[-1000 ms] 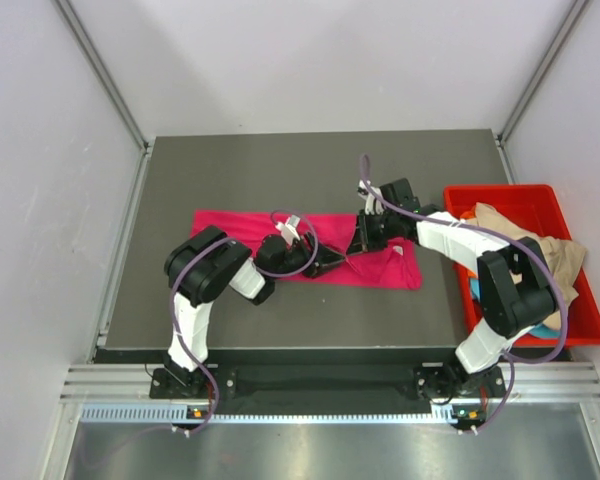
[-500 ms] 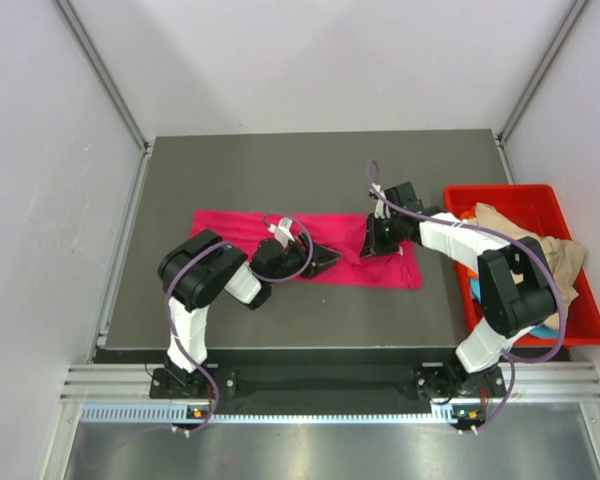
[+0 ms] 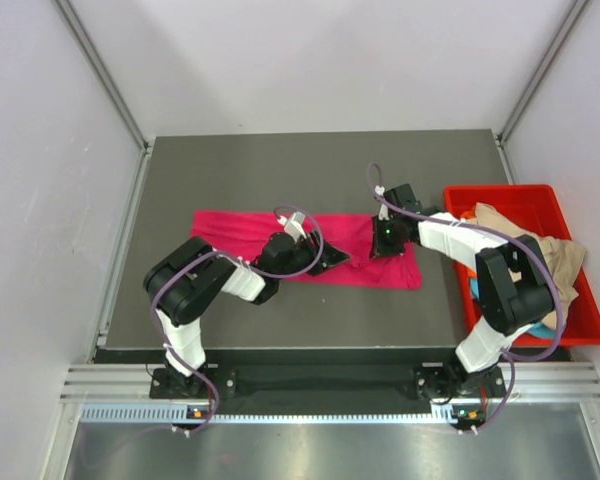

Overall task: Fold and stack the t-shirts
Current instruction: Fold the tshirt

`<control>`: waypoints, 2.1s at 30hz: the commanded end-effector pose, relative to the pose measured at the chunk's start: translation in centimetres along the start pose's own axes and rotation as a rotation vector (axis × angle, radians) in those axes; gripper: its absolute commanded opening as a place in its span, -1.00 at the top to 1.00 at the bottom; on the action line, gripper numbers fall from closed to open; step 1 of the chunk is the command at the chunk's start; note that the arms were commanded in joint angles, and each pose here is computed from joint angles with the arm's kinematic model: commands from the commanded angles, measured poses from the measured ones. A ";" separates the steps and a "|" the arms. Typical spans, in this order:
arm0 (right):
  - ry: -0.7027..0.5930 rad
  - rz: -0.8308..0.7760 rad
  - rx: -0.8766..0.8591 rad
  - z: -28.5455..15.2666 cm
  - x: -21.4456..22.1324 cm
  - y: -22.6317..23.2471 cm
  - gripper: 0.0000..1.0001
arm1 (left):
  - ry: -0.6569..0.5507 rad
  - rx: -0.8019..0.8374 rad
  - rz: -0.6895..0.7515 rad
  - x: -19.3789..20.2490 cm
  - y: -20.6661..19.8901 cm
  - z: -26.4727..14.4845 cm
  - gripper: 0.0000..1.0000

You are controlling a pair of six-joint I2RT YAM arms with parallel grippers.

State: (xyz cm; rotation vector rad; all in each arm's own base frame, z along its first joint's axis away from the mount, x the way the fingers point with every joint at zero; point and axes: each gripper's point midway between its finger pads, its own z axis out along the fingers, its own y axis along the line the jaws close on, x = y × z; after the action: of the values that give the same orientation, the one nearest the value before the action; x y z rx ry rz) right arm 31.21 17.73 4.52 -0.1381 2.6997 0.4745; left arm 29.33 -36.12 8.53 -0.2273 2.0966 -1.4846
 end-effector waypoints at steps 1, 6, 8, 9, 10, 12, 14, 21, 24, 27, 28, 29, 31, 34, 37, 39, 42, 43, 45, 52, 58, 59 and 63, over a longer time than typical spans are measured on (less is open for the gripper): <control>-0.080 -0.031 -0.031 -1.9 -2.3 1.2 0.75 | -0.018 -0.005 0.038 -0.5 -0.4 0.6 0.08; -0.139 -0.075 -0.132 -3.1 -2.3 3.9 0.27 | -0.039 -0.063 0.023 -1.6 -0.2 -0.1 0.08; -0.132 -0.080 -0.134 -2.7 -2.0 4.0 0.24 | -0.048 -0.075 0.032 -2.0 -0.1 -0.4 0.08; -0.128 -0.082 -0.134 -2.5 -2.0 4.0 0.22 | -0.047 -0.100 0.036 -2.0 0.1 -0.6 0.08; -0.125 -0.088 -0.140 -2.4 -2.1 4.2 0.21 | -0.048 -0.102 0.039 -2.0 0.0 -0.7 0.08; -0.122 -0.104 -0.152 -1.9 -2.2 4.5 0.21 | -0.053 -0.108 0.038 -2.0 0.1 -1.1 0.08; -0.112 -0.124 -0.178 -1.4 -2.1 5.1 0.19 | -0.067 -0.106 0.025 -2.1 0.2 -1.4 0.10; -0.074 -0.146 -0.200 0.0 -2.0 5.3 0.16 | -0.041 -0.109 0.033 -1.6 0.5 -1.3 0.10; -0.060 -0.147 -0.177 0.7 -1.6 4.7 0.17 | -0.032 -0.113 0.040 -1.4 0.7 -1.3 0.10; -0.064 -0.129 -0.134 1.2 -1.5 3.8 0.56 | -0.015 -0.103 0.056 -1.2 0.6 -1.0 0.12; -0.063 -0.115 -0.126 1.4 -1.4 3.6 0.68 | -0.009 -0.102 0.057 -1.2 0.7 -0.9 0.13; -0.063 -0.107 -0.120 1.5 -1.4 3.4 0.80 | -0.008 -0.096 0.063 -1.2 0.5 -0.8 0.13; -0.068 -0.094 -0.104 1.6 -1.5 2.9 1.00 | 0.005 -0.098 0.063 -0.9 0.8 -0.7 0.15; -0.062 -0.072 -0.082 1.9 -1.4 2.2 1.00 | 0.020 -0.098 0.064 -0.6 1.1 -0.5 0.16; -0.060 -0.054 -0.064 2.1 -1.3 1.7 1.00 | 0.036 -0.097 0.067 -0.3 1.2 -0.2 0.16; -0.063 -0.045 -0.062 2.1 -1.3 1.5 1.00 | 0.038 -0.105 0.065 -0.2 1.6 0.0 0.17; -0.058 -0.033 -0.062 2.2 -1.2 1.2 1.00 | 0.041 -0.100 0.069 -0.3 1.7 0.5 0.17; -0.056 -0.031 -0.063 2.2 -1.1 1.2 1.00 | 0.043 -0.094 0.072 -0.3 1.6 0.6 0.17; -0.056 -0.026 -0.062 2.2 -1.2 1.0 1.00 | 0.048 -0.087 0.075 -0.3 1.4 1.0 0.18; -0.042 -0.005 -0.059 2.6 -0.9 0.4 1.00 | 0.062 -0.096 0.074 -0.1 1.3 2.4 0.20; -0.044 -0.003 -0.061 2.6 -0.7 0.2 1.00 | 0.070 -0.141 0.067 0.2 2.1 3.2 0.23; -0.045 -0.004 -0.063 2.5 -0.8 0.2 1.00 | 0.069 -0.147 0.067 0.2 2.2 3.3 0.24; -0.049 -0.002 -0.065 2.4 -0.9 0.1 1.00 | 0.070 -0.188 0.063 0.4 2.8 3.5 0.26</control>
State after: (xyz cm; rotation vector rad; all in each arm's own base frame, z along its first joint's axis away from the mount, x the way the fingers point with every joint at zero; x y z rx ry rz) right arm 32.14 19.09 2.73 -0.1596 2.6643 0.5586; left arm 30.70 -37.59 4.81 -0.1841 2.2826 -1.3086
